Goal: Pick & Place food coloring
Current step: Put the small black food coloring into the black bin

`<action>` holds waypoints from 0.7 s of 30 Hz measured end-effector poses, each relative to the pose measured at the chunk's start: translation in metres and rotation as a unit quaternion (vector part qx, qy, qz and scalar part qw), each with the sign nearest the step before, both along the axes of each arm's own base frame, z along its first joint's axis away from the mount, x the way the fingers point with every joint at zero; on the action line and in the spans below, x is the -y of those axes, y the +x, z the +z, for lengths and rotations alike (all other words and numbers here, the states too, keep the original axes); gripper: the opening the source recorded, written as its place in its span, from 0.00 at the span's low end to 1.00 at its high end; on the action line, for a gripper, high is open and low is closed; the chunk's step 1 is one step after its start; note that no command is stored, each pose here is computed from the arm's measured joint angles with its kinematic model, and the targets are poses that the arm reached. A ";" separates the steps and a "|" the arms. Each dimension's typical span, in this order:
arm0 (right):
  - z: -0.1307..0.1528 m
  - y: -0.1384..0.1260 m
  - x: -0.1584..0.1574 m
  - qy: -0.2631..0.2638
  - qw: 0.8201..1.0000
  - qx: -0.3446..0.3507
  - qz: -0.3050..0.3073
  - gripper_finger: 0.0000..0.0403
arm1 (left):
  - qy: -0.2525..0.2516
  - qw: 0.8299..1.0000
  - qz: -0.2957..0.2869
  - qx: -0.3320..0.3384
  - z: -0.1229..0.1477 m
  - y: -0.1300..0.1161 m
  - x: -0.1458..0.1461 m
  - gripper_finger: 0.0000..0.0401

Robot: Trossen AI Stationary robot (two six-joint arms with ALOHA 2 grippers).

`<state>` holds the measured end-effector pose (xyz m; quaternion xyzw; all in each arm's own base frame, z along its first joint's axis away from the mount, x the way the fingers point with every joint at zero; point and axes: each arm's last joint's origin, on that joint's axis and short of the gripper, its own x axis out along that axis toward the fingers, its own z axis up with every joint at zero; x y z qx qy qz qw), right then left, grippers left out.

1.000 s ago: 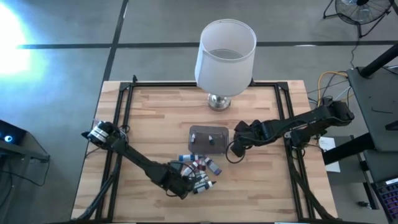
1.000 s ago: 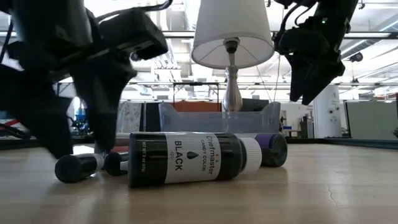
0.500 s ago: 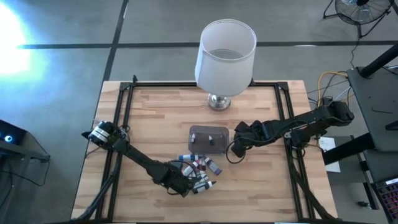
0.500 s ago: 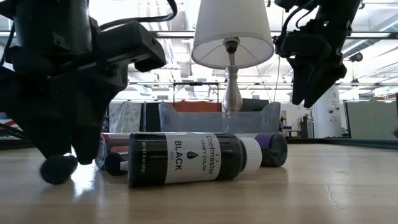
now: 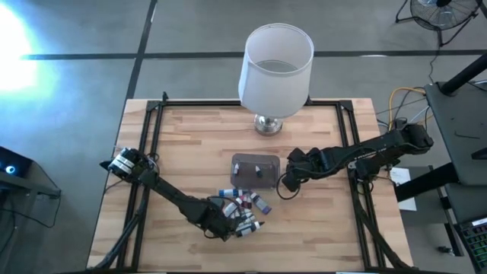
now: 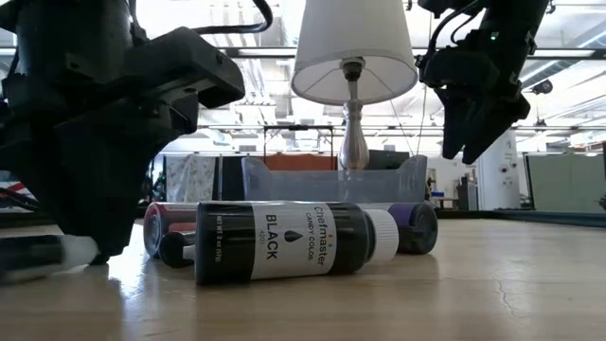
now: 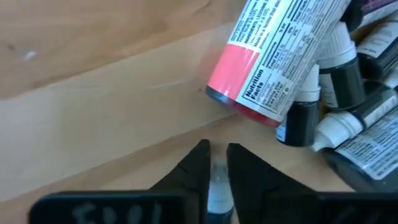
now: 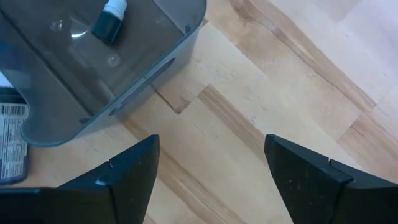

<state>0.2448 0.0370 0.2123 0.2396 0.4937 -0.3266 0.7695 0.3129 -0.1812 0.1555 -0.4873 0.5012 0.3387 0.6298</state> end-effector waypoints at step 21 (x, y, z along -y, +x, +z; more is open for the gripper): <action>0.001 0.000 -0.001 0.001 0.999 0.017 -0.027 0.67 | 0.109 0.990 -0.083 -0.031 0.045 -0.030 -0.027 0.09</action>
